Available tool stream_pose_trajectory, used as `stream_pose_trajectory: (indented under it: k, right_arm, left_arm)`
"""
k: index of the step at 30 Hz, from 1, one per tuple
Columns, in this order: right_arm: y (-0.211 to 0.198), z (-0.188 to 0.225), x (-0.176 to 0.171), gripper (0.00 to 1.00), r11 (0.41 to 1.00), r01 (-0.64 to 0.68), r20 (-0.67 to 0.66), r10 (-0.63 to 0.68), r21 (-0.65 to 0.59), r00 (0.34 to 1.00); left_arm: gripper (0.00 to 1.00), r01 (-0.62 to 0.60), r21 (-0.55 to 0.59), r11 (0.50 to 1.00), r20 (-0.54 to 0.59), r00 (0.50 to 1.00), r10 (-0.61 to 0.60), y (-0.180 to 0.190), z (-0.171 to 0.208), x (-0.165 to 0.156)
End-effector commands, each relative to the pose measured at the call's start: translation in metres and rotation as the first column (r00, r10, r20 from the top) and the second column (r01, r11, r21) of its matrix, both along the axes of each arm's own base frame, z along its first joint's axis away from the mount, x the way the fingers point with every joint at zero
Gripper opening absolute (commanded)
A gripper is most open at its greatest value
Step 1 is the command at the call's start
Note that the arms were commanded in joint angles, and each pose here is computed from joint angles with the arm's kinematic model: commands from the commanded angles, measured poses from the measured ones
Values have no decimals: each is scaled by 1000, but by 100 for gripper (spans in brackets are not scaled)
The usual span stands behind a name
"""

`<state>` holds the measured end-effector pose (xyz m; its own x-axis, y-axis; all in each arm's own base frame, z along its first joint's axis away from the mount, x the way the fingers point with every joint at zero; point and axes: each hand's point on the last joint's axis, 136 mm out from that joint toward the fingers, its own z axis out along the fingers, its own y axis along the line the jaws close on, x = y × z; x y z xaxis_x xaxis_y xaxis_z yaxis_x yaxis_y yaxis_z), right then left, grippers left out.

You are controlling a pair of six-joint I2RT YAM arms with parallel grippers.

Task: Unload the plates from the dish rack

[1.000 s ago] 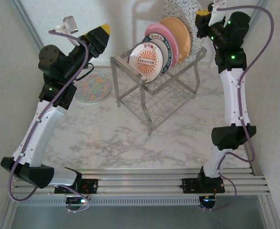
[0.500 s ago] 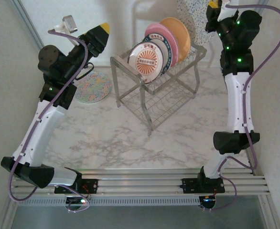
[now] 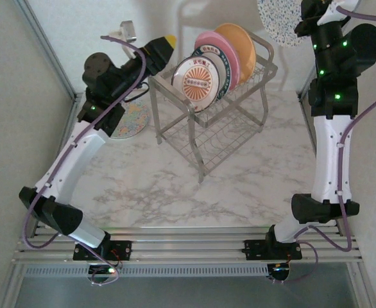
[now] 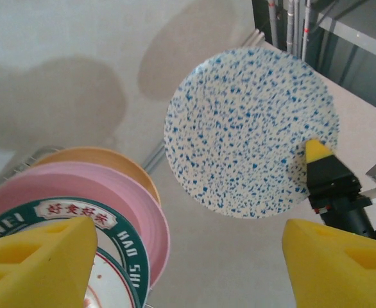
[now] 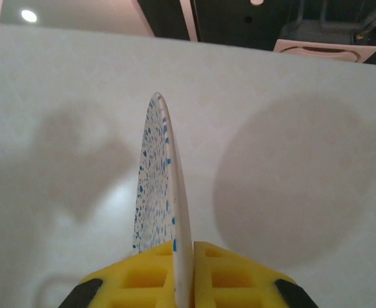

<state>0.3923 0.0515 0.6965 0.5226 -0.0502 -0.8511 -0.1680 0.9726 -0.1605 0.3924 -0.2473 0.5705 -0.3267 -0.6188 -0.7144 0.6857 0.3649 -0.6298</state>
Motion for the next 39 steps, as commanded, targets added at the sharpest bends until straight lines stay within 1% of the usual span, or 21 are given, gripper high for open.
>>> stream_pose_trajectory:
  k: [1, 4, 8, 11, 15, 18, 22, 25, 28, 31, 32, 34, 36, 38, 39]
  right_arm:
    - [1, 36, -38, 0, 990, -103, 124, 90, 97, 988]
    - [11, 38, -44, 0, 955, -239, 117, 221, 174, 968]
    - [26, 37, -43, 0, 856, -422, 95, 413, 298, 906]
    - [38, 33, -39, 0, 782, -504, 72, 516, 368, 854]
    - [50, 29, -33, 0, 696, -560, 52, 606, 450, 794]
    - [66, 24, -26, 0, 633, -598, 14, 681, 491, 732]
    - [88, 16, -23, 0, 585, -626, -14, 736, 515, 677]
    - [101, 9, -20, 0, 570, -631, -39, 758, 526, 651]
    - [108, 4, -17, 0, 556, -632, -56, 773, 539, 632]
    - [113, 1, -15, 0, 535, -636, -63, 790, 556, 610]
    - [115, -1, -14, 0, 534, -632, -73, 793, 562, 605]
    - [118, -5, -11, 0, 539, -622, -92, 793, 568, 603]
    - [120, -10, -10, 0, 549, -611, -112, 789, 570, 604]
    - [120, -12, -10, 0, 557, -607, -122, 785, 567, 607]
    - [122, -13, -12, 0, 561, -610, -126, 785, 560, 607]
  left_arm:
    - [76, 87, -18, 996, 50, 995, -86, -21, 21, -13]
    - [76, 133, -13, 991, 54, 990, -132, -40, 24, -10]
    - [78, 181, -20, 983, 40, 983, -180, -56, 25, -2]
    - [79, 201, -36, 979, 19, 980, -200, -62, 23, 5]
    - [79, 192, -46, 980, -22, 981, -193, -62, 18, 15]
    - [79, 201, -56, 978, -20, 979, -202, -61, 20, 14]
    - [78, 211, -70, 975, -34, 976, -214, -61, 19, 15]
    - [75, 202, -73, 977, -38, 978, -205, -59, 20, 16]
    - [69, 198, -75, 977, -36, 979, -201, -58, 21, 15]
    - [57, 196, -74, 978, -48, 979, -200, -57, 20, 15]
    - [51, 196, -75, 978, -51, 979, -200, -57, 19, 16]
    - [37, 196, -79, 977, -54, 978, -200, -57, 20, 15]
    - [18, 192, -84, 978, -56, 979, -197, -55, 21, 14]
    - [2, 189, -93, 978, -61, 979, -195, -53, 22, 14]
    - [0, 189, -99, 977, -63, 979, -196, -52, 23, 14]
